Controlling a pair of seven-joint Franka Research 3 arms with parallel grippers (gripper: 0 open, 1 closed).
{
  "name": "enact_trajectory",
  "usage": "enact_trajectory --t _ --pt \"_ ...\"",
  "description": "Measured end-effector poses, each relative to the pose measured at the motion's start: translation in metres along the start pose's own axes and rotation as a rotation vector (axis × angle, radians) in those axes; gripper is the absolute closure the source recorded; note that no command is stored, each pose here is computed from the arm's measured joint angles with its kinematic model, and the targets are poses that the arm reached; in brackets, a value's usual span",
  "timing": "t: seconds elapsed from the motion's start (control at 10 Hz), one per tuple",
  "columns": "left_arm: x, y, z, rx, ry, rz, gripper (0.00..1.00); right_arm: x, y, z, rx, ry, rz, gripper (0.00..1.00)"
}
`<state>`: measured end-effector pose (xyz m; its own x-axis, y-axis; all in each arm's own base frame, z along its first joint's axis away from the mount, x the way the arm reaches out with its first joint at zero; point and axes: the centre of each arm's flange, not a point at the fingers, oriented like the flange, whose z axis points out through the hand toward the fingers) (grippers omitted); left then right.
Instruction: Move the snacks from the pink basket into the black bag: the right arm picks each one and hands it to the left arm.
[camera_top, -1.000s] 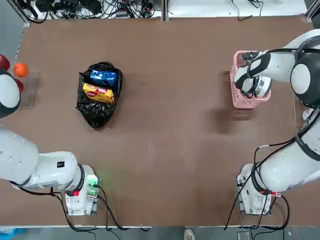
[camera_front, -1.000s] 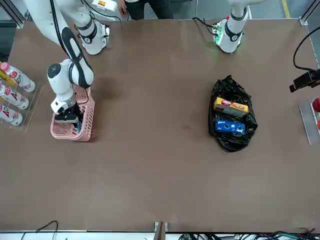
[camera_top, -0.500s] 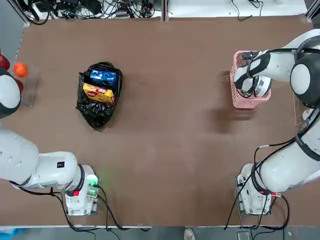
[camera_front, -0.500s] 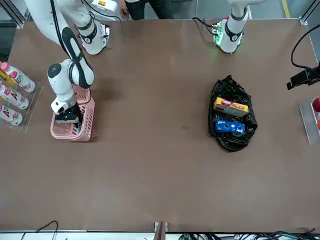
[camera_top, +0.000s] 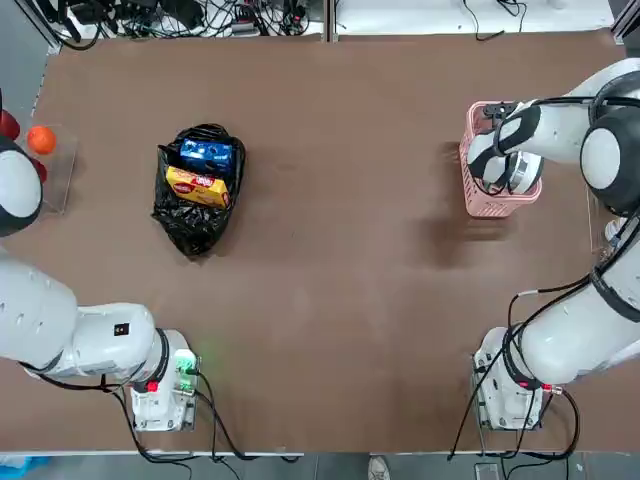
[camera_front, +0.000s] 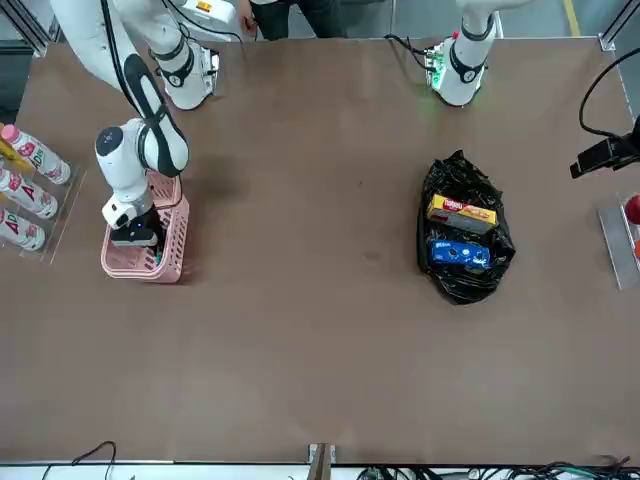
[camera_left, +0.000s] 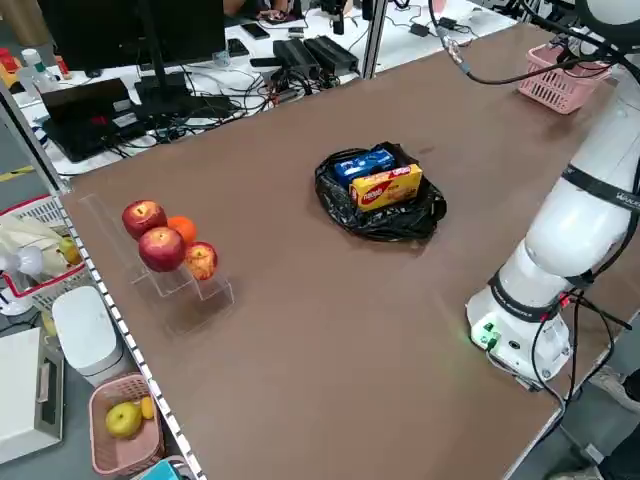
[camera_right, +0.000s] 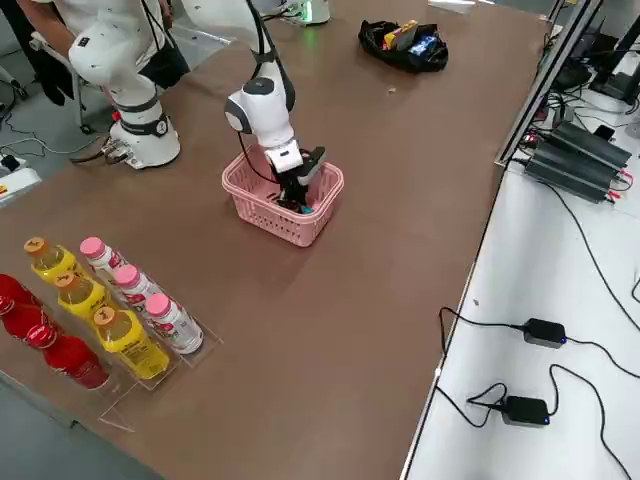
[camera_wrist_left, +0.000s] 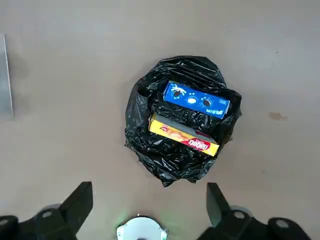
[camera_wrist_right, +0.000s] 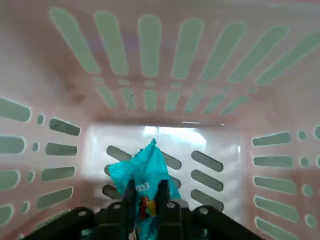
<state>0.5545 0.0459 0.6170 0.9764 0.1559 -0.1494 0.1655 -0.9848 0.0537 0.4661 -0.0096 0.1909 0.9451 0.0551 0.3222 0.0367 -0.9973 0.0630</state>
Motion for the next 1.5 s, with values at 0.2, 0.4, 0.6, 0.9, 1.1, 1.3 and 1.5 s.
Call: enact_trajectory --t 0.2,0.4,0.6,0.9,1.1,1.3,1.5 --pt "0.000 -0.002 -0.001 -0.001 0.002 -0.004 0.00 0.000 0.000 0.000 0.000 0.000 -0.001 0.80" --pt "0.000 -0.004 -0.002 -0.001 0.003 -0.007 0.00 0.000 0.000 0.000 0.001 0.000 -0.004 0.81" --pt "-0.001 -0.004 -0.001 -0.001 -0.002 -0.007 0.00 0.001 -0.001 0.000 0.002 -0.001 -0.029 0.81" --pt "-0.001 -0.004 -0.001 0.000 -0.008 -0.007 0.00 0.004 -0.002 0.000 0.018 -0.021 -0.034 0.81" --pt "-0.002 -0.004 -0.001 0.000 -0.011 -0.007 0.00 0.008 -0.002 -0.001 0.040 -0.049 -0.043 0.81" --pt "-0.002 -0.004 -0.001 -0.002 -0.012 -0.007 0.00 0.010 -0.003 -0.002 0.056 -0.068 -0.053 0.81" --pt "-0.002 -0.001 -0.001 -0.036 -0.013 -0.005 0.00 0.013 0.000 -0.004 0.075 -0.092 -0.069 0.81"
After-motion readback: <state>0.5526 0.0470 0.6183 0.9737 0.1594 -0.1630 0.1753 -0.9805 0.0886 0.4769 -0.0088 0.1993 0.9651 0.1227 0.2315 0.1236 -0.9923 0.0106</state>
